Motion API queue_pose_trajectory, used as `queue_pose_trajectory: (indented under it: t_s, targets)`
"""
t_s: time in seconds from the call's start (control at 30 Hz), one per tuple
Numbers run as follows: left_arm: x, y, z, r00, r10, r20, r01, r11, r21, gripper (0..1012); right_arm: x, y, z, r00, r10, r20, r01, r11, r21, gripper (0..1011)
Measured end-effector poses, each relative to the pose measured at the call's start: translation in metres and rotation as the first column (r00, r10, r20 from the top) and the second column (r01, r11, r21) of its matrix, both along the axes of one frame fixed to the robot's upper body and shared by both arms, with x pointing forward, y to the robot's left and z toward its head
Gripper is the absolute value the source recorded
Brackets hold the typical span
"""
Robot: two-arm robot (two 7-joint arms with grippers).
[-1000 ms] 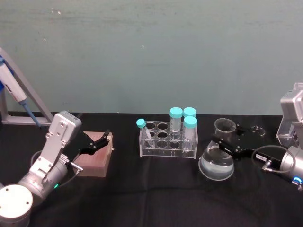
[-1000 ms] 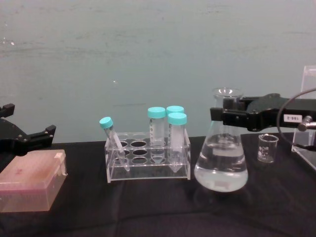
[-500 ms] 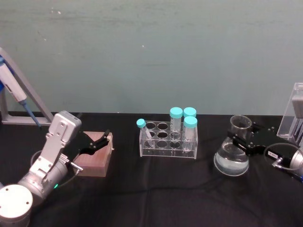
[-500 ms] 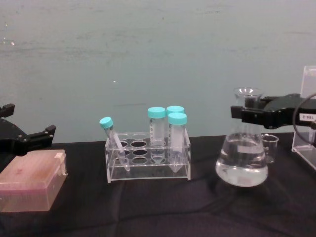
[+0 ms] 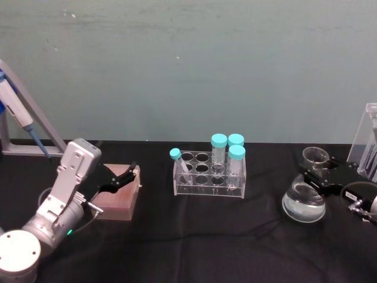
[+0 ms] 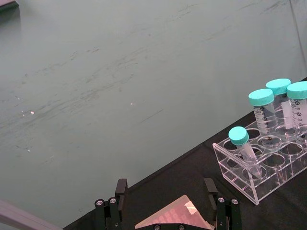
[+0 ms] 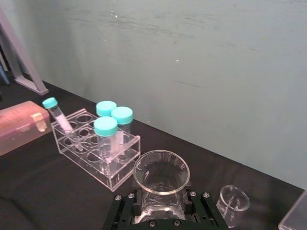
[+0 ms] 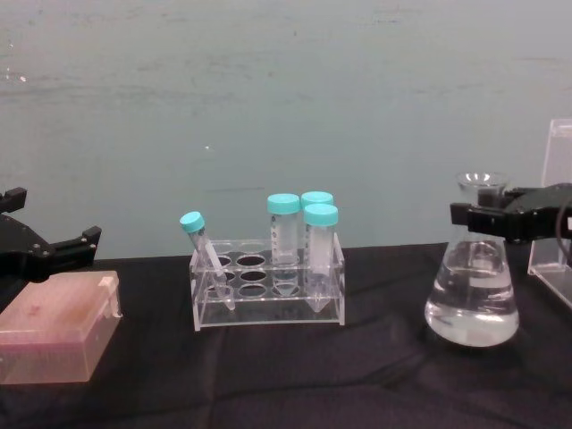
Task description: Place the experimental apparatus aside using one hand.
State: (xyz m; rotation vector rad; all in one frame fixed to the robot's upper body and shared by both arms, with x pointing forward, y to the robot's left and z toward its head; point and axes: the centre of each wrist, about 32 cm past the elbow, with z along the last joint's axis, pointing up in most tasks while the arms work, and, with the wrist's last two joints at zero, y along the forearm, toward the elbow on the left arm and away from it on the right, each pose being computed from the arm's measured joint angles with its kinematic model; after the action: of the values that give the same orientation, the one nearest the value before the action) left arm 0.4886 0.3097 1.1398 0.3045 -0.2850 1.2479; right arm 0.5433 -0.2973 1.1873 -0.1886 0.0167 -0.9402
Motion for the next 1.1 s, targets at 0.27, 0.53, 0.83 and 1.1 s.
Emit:
queue_pose_trajectory:
  t_s: [0.27, 0.53, 0.83, 1.1]
  targets:
    - [0.0000, 0.0000, 0.0000, 1.0000, 0.000, 0.000, 0.000, 1.0000, 0.000, 1000, -0.001, -0.006, 0.000, 0.999, -0.049, -0.002, 0.049, 0.999, -0.003, 450]
    - [0.0000, 0.0000, 0.0000, 1.0000, 0.000, 0.000, 0.000, 1.0000, 0.000, 1000, -0.003, -0.011, 0.000, 0.996, -0.093, 0.001, 0.093, 0.996, -0.005, 450]
    - [0.0000, 0.0000, 0.0000, 1.0000, 0.000, 0.000, 0.000, 1.0000, 0.000, 1000, -0.003, -0.013, -0.001, 0.994, -0.112, -0.005, 0.112, 0.994, -0.004, 450]
    - [0.0000, 0.0000, 0.0000, 1.0000, 0.000, 0.000, 0.000, 1.0000, 0.000, 1000, -0.003, -0.016, -0.003, 0.991, -0.134, -0.012, 0.134, 0.991, -0.008, 450]
